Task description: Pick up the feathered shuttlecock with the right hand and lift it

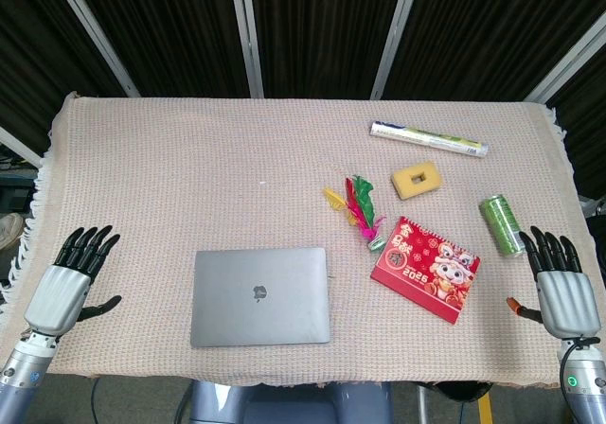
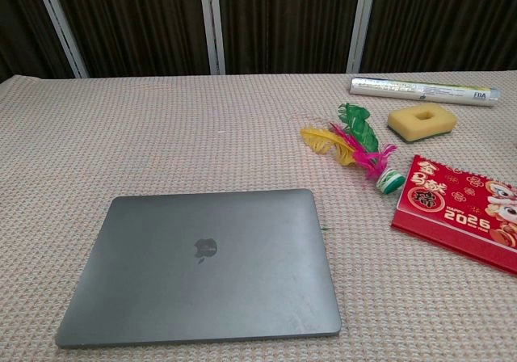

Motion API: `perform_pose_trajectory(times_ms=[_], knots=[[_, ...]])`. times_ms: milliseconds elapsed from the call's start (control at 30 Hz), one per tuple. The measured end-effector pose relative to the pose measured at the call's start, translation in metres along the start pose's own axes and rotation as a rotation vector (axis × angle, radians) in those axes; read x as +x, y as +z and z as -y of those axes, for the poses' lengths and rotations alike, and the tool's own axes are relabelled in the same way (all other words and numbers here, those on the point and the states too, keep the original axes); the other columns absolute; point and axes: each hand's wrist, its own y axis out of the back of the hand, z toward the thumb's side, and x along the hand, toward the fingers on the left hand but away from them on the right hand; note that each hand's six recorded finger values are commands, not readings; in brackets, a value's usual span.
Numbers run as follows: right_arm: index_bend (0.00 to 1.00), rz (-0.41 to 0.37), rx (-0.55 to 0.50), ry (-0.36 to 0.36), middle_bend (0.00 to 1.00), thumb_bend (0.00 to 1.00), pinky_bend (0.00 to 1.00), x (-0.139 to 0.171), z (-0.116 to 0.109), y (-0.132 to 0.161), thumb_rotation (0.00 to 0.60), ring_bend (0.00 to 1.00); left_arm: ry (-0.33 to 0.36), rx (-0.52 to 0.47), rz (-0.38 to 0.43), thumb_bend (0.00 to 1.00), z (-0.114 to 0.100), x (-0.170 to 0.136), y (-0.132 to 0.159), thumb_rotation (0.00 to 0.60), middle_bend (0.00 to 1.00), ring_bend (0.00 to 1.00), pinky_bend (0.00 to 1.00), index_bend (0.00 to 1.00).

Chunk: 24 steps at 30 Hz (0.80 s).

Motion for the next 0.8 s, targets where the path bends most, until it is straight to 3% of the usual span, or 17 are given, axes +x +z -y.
perform_pose_trajectory(times_ms=[267, 400, 567, 800], knots=[[0.01, -0.01, -0.003, 0.01, 0.0, 0.0, 0.0, -0.003, 0.005, 0.005, 0.6, 0.0, -0.008, -0.003, -0.003, 0.01, 0.001, 0.0, 0.001, 0.6, 0.0, 0.0, 0.0, 0.0], [0.13, -0.044, -0.037, -0.001, 0.0, 0.03, 0.0, -0.005, 0.008, 0.02, 0.6, 0.0, -0.009, -0.016, 0.01, 0.01, 0.001, -0.001, 0.004, 0.6, 0.0, 0.0, 0.0, 0.0], [0.26, -0.153, -0.088, 0.006, 0.0, 0.09, 0.0, -0.019, 0.015, 0.058, 0.6, 0.0, -0.027, -0.033, 0.009, 0.01, 0.003, 0.001, 0.002, 0.6, 0.0, 0.0, 0.0, 0.0], [0.32, -0.297, -0.101, 0.043, 0.0, 0.1, 0.0, -0.058, 0.031, 0.123, 0.6, 0.0, -0.046, -0.044, -0.012, 0.01, 0.005, 0.005, -0.005, 0.6, 0.0, 0.0, 0.0, 0.0]])
